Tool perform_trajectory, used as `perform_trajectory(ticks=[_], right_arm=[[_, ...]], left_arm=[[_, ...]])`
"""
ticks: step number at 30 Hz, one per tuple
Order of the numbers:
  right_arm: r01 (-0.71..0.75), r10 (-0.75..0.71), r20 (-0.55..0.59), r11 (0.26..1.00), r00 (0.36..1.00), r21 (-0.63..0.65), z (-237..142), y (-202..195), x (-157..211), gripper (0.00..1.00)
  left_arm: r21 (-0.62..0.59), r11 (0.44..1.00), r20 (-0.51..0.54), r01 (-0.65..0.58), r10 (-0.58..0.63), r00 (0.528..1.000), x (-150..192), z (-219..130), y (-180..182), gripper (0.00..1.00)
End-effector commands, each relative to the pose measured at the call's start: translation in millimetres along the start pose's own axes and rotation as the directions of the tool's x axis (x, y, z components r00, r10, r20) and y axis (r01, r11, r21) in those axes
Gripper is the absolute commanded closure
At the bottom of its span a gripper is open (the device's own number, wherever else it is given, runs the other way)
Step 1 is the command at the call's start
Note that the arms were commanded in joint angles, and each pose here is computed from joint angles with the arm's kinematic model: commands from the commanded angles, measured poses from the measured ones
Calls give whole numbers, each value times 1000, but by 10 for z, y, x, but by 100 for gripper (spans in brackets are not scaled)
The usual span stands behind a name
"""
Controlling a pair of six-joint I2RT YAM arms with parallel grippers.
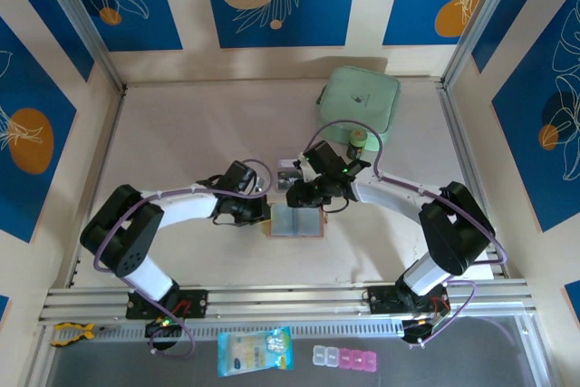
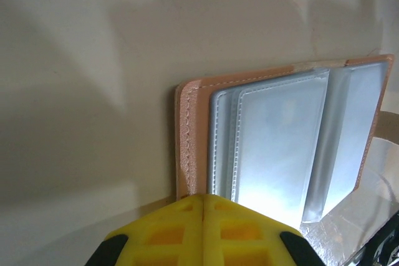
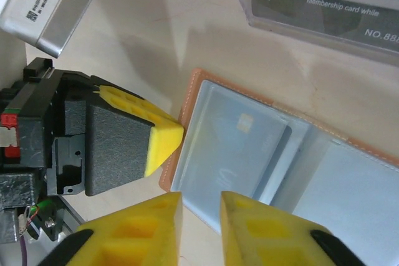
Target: Take the credit cards out of the card holder
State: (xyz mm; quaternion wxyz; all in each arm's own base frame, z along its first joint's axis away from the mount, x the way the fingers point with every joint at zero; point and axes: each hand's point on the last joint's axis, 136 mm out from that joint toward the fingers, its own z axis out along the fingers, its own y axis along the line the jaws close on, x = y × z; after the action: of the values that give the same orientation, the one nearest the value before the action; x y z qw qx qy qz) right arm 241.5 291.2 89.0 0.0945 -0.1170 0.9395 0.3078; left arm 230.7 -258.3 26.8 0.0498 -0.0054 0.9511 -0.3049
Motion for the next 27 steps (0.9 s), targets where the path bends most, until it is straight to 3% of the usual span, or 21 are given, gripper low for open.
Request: perform_trajectory(ticks=[1,27], right_arm=[[-37,36,-45,999,998,-3,71,-19,93,72],[-168,160,-173,985,972,-30,458,114,347,64]], left_arm=[[-32,999,-22,7,-7,1000,90,65,76,100],[-98,995,-28,-11,8,1000,209,18,261,100]])
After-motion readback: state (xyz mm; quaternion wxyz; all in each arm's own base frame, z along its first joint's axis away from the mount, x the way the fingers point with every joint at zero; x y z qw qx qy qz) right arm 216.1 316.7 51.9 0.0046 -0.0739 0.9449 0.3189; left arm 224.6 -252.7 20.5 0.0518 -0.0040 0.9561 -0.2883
